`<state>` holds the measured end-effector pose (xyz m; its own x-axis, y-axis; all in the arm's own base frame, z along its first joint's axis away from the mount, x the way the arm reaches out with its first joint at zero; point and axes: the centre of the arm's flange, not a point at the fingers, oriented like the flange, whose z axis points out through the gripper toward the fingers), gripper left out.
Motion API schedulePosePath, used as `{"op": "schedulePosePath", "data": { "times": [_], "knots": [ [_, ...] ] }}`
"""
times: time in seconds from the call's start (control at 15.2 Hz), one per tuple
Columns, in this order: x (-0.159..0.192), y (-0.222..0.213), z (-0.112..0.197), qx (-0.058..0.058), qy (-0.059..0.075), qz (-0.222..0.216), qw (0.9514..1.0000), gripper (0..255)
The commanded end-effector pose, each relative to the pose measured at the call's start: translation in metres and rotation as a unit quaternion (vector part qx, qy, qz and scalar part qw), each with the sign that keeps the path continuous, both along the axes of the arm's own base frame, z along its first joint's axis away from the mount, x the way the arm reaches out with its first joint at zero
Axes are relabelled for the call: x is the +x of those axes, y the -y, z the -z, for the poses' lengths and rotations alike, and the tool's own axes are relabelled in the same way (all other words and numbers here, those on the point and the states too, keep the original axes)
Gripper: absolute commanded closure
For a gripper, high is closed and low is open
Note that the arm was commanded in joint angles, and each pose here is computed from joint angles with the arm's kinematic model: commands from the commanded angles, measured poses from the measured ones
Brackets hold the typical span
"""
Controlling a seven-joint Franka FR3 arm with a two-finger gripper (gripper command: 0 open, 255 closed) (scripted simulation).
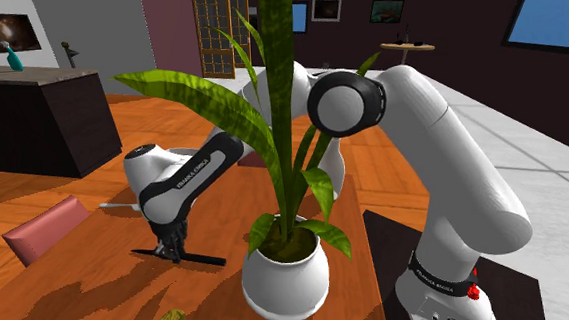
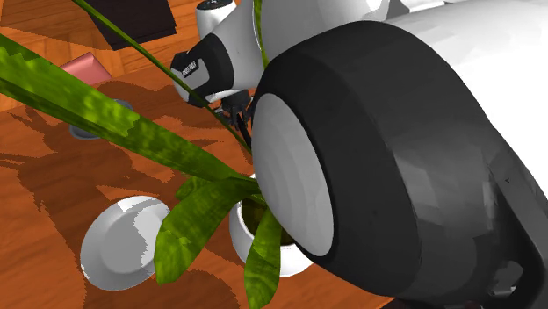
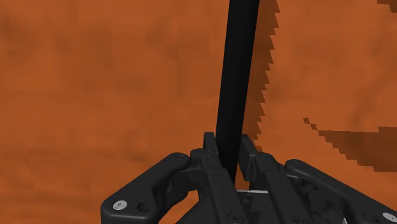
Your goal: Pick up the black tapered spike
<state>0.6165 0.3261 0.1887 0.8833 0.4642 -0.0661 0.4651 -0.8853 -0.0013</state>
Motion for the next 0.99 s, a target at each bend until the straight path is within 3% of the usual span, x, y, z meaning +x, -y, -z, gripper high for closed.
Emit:
{"op": "schedulePosePath", "data": {
  "times": [0.0, 0.92],
  "knots": [
    [-0.003, 0.000, -0.002, -0.002, -0.005, -0.001, 1.0000, 255],
    [-0.003, 0.000, -0.072, -0.002, -0.005, -0.001, 1.0000, 255]
  ]
}}
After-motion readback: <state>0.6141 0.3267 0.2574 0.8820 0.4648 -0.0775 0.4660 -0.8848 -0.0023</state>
